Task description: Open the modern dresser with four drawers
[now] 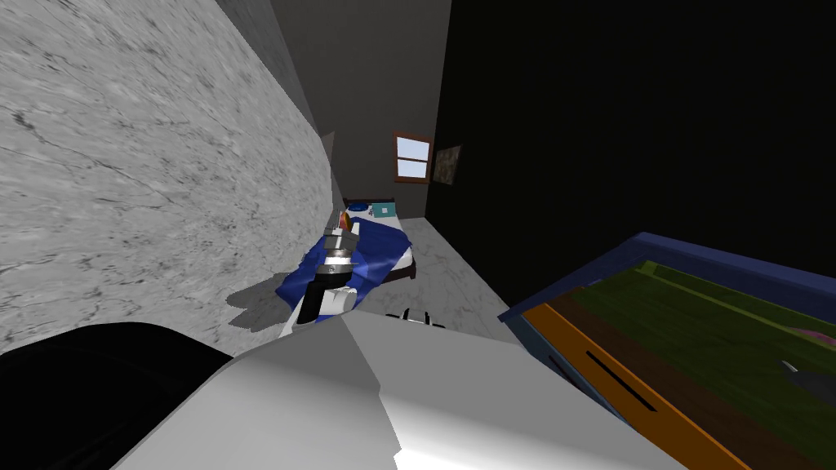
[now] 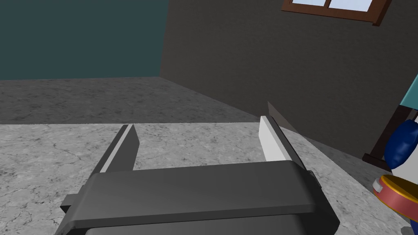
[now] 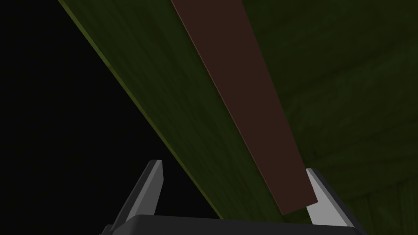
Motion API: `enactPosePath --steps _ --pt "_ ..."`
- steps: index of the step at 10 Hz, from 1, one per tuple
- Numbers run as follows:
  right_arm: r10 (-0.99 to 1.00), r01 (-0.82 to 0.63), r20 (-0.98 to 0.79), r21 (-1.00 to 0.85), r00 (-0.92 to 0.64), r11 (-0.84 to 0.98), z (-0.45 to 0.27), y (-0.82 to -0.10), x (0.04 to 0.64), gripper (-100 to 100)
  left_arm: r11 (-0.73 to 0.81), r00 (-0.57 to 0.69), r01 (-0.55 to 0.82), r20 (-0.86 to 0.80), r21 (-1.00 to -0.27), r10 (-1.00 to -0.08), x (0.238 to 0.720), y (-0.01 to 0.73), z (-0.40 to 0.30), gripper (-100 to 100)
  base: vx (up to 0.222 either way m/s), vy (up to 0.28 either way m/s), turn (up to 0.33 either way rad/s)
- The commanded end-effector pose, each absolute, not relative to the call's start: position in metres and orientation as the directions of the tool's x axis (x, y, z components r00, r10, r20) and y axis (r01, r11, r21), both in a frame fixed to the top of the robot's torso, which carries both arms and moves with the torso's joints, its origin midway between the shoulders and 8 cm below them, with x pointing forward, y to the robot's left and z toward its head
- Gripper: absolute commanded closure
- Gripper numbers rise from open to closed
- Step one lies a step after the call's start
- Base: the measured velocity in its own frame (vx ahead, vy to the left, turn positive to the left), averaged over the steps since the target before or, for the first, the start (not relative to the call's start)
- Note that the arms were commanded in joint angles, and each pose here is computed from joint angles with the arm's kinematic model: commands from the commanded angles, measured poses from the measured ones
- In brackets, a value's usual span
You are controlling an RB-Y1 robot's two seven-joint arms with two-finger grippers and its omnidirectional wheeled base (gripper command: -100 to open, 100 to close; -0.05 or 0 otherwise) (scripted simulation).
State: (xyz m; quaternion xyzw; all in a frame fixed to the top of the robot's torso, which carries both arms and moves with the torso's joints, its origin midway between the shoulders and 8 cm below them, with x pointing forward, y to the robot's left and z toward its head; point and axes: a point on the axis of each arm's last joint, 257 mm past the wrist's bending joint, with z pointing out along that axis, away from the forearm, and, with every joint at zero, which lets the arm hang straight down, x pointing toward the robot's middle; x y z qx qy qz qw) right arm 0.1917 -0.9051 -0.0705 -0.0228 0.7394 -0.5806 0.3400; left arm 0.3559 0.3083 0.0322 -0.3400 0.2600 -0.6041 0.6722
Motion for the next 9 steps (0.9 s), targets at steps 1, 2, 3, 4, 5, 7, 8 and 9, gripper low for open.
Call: enactPosePath --steps 1,2,3,4,5,7,8,9 --pt "-0.439 0.36 -0.479 -0.873 -0.76 0.329 -0.05 -0.913 0.193 -100 0.039 0.135 0.635 0.061 -0.771 -0.989 0.356 0.308 0.032 0 0.058 0.009 -0.039" --pt "-0.441 0.359 -0.479 -0.873 -0.759 0.331 -0.045 -0.914 0.193 -100 0.039 0.135 0.635 0.061 -0.771 -0.989 0.356 0.308 0.032 0 0.037 0.009 -0.024" --pt "-0.444 0.358 -0.48 -0.872 -0.757 0.333 -0.04 -0.915 0.194 -100 0.039 0.135 0.635 0.061 -0.771 -0.989 0.356 0.308 0.032 0 0.028 0.015 -0.037" --pt "-0.438 0.354 -0.477 -0.873 -0.762 0.335 -0.048 -0.913 0.193 -100 0.039 0.135 0.635 0.061 -0.771 -0.989 0.356 0.308 0.032 0 0.013 0.001 -0.006" --pt "-0.437 0.354 -0.477 -0.873 -0.763 0.337 -0.049 -0.913 0.193 0 0.039 0.135 0.635 0.061 -0.771 -0.989 0.356 0.308 0.032 0 0.0 0.0 0.0" --pt "-0.434 0.35 -0.476 -0.873 -0.765 0.34 -0.053 -0.913 0.191 0 0.039 0.135 0.635 0.061 -0.771 -0.989 0.356 0.308 0.032 0 0.0 0.0 0.0" --pt "-0.433 0.349 -0.476 -0.873 -0.766 0.342 -0.054 -0.913 0.19 0 0.039 0.135 0.635 0.061 -0.771 -0.989 0.356 0.308 0.032 0 0.0 0.0 0.0" --pt "-0.432 0.348 -0.475 -0.872 -0.766 0.343 -0.056 -0.913 0.19 0 0.039 0.135 0.635 0.061 -0.771 -0.989 0.356 0.308 0.032 0 0.0 0.0 0.0"
